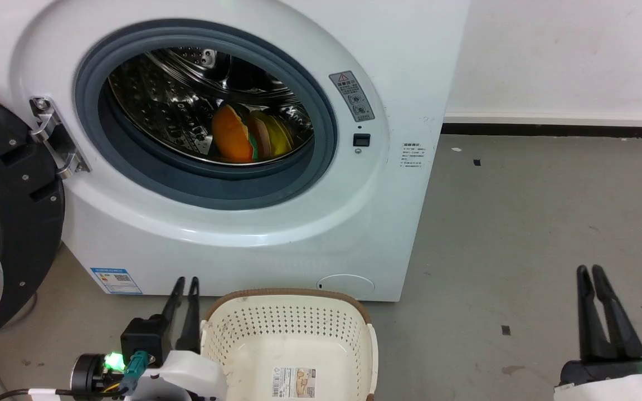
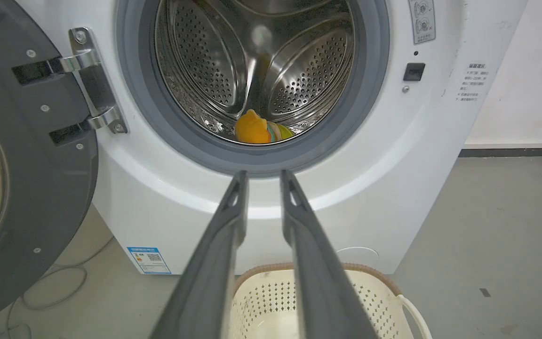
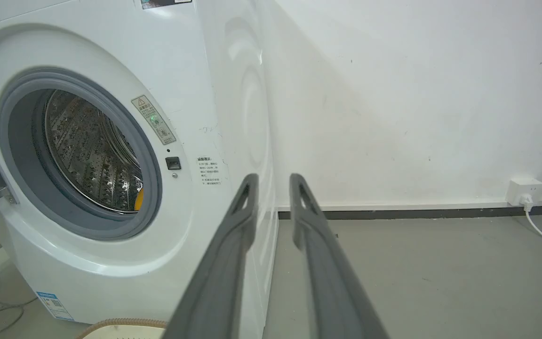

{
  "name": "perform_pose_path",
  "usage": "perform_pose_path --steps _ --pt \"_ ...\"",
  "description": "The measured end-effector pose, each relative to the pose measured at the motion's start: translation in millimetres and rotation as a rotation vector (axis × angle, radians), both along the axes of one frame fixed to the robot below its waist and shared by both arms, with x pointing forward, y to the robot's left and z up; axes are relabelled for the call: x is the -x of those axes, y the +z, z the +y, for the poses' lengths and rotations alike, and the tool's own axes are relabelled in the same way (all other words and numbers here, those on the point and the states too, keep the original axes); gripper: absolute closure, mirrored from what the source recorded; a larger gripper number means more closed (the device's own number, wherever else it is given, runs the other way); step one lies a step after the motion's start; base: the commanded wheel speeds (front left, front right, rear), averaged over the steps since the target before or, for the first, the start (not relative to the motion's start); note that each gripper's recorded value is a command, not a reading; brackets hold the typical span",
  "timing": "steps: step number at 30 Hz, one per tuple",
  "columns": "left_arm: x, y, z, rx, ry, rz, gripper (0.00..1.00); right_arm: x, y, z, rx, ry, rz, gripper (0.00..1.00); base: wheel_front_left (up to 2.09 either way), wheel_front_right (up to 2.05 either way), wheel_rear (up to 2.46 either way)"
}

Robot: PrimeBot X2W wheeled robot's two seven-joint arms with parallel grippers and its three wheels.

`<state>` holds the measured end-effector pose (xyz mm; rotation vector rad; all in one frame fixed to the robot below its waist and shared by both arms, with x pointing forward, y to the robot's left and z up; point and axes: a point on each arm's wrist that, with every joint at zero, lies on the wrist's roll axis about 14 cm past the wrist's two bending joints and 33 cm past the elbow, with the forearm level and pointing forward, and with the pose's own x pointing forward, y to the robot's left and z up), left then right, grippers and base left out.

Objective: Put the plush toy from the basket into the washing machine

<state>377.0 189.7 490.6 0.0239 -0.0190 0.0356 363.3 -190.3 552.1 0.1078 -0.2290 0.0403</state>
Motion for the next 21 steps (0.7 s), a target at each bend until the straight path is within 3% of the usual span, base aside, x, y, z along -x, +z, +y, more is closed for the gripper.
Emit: perform_pose_path --steps 21 --pt "-3.2 8.5 -2.0 0.002 -0.006 -0.006 1.00 0.3 -5.6 4.4 0.017 0.013 0.038 1.00 0.00 0.00 0.00"
